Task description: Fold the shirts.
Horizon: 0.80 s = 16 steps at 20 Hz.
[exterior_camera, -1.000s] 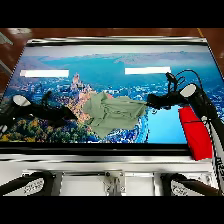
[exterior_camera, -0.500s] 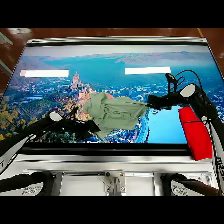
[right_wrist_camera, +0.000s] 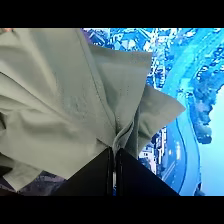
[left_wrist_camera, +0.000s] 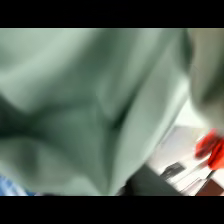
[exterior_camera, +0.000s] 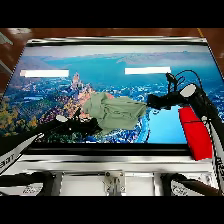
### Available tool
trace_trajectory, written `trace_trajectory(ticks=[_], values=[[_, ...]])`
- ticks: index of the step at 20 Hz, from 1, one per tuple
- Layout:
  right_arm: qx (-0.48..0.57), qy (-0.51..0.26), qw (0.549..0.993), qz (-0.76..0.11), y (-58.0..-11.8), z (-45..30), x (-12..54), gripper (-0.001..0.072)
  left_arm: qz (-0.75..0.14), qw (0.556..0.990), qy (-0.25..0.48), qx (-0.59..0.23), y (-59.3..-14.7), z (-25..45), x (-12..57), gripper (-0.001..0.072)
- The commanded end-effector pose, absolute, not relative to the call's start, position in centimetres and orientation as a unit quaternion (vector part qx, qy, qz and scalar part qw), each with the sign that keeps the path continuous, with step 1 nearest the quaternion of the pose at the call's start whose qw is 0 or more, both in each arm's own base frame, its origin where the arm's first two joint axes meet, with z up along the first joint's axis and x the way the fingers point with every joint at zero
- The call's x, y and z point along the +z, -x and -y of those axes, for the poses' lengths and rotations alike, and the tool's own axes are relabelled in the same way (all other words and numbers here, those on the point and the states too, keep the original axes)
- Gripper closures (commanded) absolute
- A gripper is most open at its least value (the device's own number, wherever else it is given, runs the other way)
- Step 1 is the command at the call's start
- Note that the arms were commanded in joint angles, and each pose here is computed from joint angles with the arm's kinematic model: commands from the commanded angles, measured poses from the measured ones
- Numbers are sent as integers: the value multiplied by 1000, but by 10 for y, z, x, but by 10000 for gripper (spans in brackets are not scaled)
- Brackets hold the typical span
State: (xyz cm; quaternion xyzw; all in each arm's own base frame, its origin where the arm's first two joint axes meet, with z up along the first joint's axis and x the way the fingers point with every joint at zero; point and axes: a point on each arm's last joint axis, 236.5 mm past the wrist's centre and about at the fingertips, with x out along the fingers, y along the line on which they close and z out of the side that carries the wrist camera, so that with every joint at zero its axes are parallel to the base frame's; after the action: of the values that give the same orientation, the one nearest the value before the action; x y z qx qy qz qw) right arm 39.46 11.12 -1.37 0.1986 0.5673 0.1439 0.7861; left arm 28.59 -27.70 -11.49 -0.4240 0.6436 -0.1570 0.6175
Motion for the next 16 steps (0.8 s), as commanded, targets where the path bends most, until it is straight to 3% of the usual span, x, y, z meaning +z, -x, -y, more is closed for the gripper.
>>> trace_trajectory(ticks=[1, 4, 7, 9, 12, 14, 16], values=[[152, -226, 780, -563, -396, -121, -8, 657, -634, 629, 416, -171, -289, 280, -114, 673], [160, -247, 781, -551, -399, -128, 2, 657, -614, 639, 383, -260, -288, 297, -77, 675], [177, -223, 820, -497, -408, -125, 41, 657, -507, 712, 355, -331, -318, 298, 14, 675], [212, -170, 861, -430, -413, -125, 97, 657, -358, 801, 279, -390, -340, 277, 124, 676], [224, -96, 926, -287, -409, -114, 218, 657, -106, 891, 258, -359, -345, 200, 315, 675], [203, -54, 963, -170, -390, -99, 312, 658, 55, 916, 250, -309, -311, 140, 427, 675], [184, -42, 980, -63, -358, -88, 393, 658, 155, 917, 238, -279, -264, 106, 495, 675]])
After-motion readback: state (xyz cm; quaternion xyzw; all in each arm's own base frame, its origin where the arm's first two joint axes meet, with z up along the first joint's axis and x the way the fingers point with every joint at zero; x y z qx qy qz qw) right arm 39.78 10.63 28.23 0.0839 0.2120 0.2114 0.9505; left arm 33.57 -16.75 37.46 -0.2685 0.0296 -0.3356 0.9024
